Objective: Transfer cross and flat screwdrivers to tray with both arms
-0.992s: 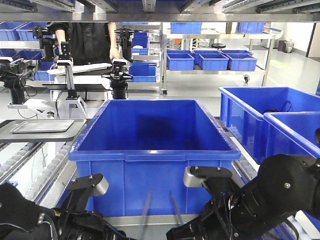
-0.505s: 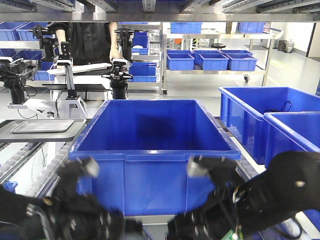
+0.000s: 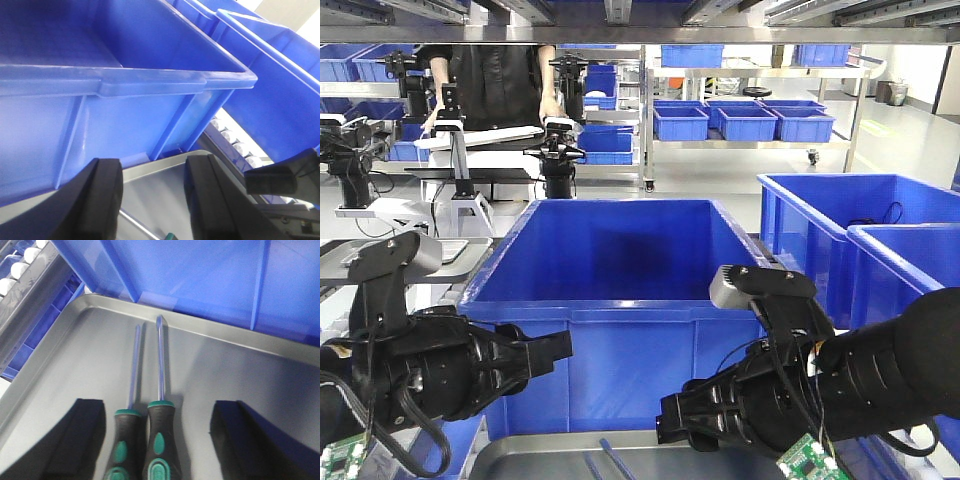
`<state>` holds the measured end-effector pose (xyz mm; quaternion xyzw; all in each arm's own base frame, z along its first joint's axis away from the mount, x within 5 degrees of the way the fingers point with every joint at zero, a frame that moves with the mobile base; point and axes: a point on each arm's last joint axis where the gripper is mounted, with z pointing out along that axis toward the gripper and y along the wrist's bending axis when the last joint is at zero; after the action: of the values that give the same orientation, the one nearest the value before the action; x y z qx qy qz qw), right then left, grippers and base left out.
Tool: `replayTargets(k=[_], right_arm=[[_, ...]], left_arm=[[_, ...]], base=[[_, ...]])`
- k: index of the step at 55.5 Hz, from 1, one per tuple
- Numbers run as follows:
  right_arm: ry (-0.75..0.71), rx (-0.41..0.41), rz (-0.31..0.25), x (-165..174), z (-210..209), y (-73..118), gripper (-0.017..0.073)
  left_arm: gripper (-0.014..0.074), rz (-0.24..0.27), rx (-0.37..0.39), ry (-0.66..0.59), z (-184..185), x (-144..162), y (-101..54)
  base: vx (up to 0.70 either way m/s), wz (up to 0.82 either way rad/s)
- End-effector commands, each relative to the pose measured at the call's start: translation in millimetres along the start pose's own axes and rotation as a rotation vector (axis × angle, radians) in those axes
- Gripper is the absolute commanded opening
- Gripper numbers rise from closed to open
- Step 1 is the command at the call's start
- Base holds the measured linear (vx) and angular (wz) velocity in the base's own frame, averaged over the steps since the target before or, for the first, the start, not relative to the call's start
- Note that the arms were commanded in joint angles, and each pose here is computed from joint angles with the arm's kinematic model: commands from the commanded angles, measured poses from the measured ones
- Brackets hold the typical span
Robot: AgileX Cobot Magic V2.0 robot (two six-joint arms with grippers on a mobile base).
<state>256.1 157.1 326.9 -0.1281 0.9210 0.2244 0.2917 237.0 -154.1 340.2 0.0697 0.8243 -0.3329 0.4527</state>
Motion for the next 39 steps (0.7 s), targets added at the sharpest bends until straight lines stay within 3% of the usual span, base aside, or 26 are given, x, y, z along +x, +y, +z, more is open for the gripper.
replayTargets(k=[1, 9, 15, 19, 29, 39], right_arm=[[-0.113, -0.027, -0.008, -13, -19, 6.9, 0.048], [-0.113, -0.027, -0.008, -13, -19, 6.9, 0.0462], [-0.11, -0.027, -0.008, -13, -19, 6.9, 0.0456], [-0.11, -0.027, -0.008, -13, -19, 6.9, 0.0456], [-0.11, -0.027, -0.008, -13, -19, 6.9, 0.0456], [-0.11, -0.027, -0.008, -13, -19, 6.9, 0.0456]], left_arm=[[0.0423, -0.014, 0.015, -0.106, -10, -17, -7.9], [0.0421, -0.005, 0.005, -0.132, -11, -20, -7.2], [0.0344, 0.095, -0.015, -0.156, -25, -18, -6.8], [0.0255, 0.113, -0.037, -0.184, -40, -11, -1.5], [-0.001, 0.207, -0.142, -0.249, -91, 25, 26.6], [-0.0008, 0.219, -0.293, -0.36, -139, 66, 57.2]], base=[[0.0, 0.0], [0.0, 0.0], [0.0, 0.0], [0.0, 0.0], [0.0, 0.0], [0.0, 0.0]])
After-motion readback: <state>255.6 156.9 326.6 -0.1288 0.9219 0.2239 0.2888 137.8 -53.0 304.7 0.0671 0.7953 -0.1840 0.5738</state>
